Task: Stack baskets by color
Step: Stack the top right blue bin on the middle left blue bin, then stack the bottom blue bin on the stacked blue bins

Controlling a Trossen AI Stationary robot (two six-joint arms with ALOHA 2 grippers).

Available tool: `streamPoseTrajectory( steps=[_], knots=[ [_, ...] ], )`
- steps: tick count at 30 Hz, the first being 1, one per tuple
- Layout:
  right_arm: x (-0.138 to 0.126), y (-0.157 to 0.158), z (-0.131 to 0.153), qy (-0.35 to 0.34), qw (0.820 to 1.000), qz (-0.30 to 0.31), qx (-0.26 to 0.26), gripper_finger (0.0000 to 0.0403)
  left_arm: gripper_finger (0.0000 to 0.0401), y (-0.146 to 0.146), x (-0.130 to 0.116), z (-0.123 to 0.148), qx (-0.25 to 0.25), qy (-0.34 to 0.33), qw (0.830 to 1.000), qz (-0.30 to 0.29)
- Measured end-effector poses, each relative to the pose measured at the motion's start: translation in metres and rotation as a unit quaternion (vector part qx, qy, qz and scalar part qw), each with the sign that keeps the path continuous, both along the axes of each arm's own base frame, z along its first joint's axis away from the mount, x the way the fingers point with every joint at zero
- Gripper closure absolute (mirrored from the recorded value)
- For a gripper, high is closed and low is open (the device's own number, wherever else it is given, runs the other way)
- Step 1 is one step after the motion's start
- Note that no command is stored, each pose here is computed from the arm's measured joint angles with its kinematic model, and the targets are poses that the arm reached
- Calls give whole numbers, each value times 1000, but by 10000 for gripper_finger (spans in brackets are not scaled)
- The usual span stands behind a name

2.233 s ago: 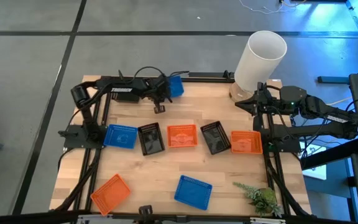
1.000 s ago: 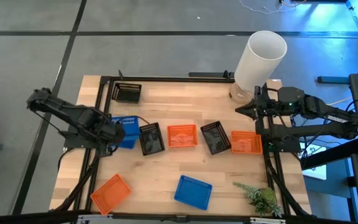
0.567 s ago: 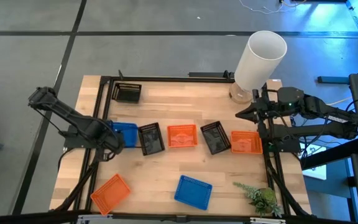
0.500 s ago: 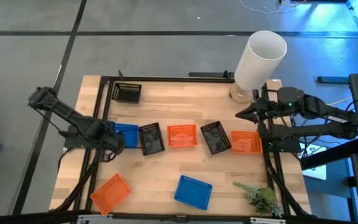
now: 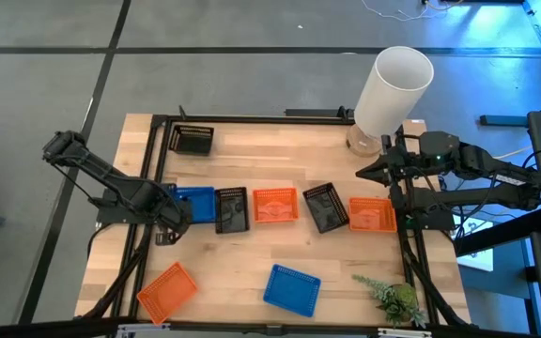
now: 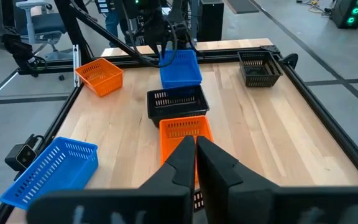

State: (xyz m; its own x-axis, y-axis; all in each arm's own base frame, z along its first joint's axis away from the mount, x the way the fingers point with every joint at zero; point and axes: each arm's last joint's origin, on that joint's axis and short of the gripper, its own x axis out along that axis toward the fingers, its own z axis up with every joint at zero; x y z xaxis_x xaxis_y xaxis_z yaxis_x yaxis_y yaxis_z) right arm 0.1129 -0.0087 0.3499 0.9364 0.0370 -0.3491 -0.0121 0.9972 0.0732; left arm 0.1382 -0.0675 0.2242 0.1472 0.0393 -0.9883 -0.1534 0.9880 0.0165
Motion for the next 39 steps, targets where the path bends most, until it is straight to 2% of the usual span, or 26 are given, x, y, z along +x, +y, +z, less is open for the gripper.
streamPoseTrajectory(
  steps=[6,9,16,22,28,33,35,39],
  knots=[
    [0,1,0,-1,1000,17,9,386,341,-2,4,8,-11,-25,999,36],
    [2,3,-1,6,998,45,52,386,341,-3,9,23,-12,-56,996,64],
    [26,7,5,46,986,115,112,386,340,-3,10,64,14,-153,985,76],
    [60,30,27,128,962,206,125,386,340,-3,2,90,38,-226,971,67],
    [99,61,38,255,932,224,124,386,340,-2,-9,99,51,-258,964,41],
    [128,78,41,323,903,214,186,386,340,-1,-15,102,42,-271,961,36],
    [137,83,39,341,891,216,208,386,340,-1,-16,103,46,-278,959,36],
    [153,93,30,345,884,232,212,386,340,0,-15,104,68,-298,950,60]
  ],
)
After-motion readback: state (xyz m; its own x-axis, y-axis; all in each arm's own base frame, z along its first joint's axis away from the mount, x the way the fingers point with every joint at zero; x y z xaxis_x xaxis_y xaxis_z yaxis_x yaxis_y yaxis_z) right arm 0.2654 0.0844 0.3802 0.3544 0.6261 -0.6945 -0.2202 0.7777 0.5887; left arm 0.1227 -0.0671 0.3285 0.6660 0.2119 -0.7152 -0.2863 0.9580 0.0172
